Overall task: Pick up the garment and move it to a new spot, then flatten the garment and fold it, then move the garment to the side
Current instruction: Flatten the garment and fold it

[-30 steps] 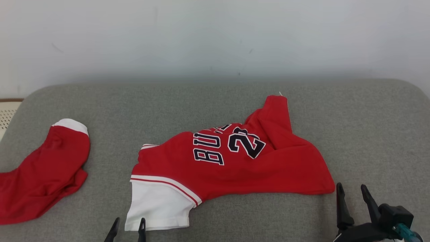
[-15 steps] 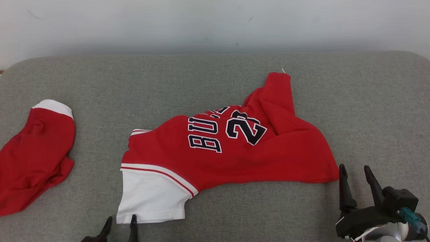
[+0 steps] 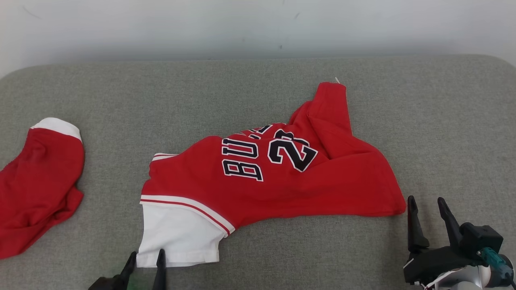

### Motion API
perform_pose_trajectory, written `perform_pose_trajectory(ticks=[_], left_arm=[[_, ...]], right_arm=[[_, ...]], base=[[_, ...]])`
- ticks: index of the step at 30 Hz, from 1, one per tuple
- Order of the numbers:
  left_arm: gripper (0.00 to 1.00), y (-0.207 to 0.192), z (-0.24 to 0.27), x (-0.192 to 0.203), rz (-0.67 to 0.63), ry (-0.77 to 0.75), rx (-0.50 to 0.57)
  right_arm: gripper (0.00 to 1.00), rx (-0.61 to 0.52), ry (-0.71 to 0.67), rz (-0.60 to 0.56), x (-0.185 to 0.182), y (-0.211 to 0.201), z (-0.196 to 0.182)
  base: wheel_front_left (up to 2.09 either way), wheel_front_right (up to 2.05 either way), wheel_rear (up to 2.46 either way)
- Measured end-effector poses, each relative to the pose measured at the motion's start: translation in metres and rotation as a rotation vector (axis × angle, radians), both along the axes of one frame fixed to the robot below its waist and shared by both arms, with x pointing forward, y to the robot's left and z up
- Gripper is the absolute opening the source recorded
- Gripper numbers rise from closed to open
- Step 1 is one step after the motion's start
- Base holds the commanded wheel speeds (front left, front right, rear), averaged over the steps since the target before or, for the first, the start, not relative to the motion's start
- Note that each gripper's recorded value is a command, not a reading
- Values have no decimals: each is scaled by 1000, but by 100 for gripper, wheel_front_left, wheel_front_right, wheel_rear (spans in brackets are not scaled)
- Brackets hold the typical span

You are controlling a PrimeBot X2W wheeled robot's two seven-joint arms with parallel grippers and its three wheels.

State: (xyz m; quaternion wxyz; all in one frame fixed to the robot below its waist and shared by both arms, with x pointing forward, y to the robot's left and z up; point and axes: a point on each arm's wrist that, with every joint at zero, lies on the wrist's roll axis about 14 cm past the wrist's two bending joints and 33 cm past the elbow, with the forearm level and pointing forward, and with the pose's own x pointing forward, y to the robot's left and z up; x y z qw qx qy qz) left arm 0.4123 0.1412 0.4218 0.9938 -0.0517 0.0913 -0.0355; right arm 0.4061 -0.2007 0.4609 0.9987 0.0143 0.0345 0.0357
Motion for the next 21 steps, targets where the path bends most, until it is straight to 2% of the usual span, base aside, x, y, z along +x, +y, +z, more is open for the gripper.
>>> perform_pose_trajectory(ticks=[2, 3, 5, 13, 21], left_arm=[[100, -1, 1, 2, -7, -5, -12], [87, -1, 0, 2, -9, 0, -13], [0, -2, -4, 0, -14, 14, -20], [0, -1, 2, 1, -19, -6, -32], [0, 13, 9, -6, 12, -26, -21]], right_arm=[[100, 0, 2, 2, 0, 1, -1], [100, 0, 3, 3, 0, 1, -1], [100, 0, 2, 4, 1, 1, -1], [100, 10, 1, 17, 4, 7, 0], [100, 37, 78, 43, 3, 19, -25]], base=[[0, 0, 0], [0, 0, 0], [0, 0, 0], [0, 0, 0], [0, 0, 0]])
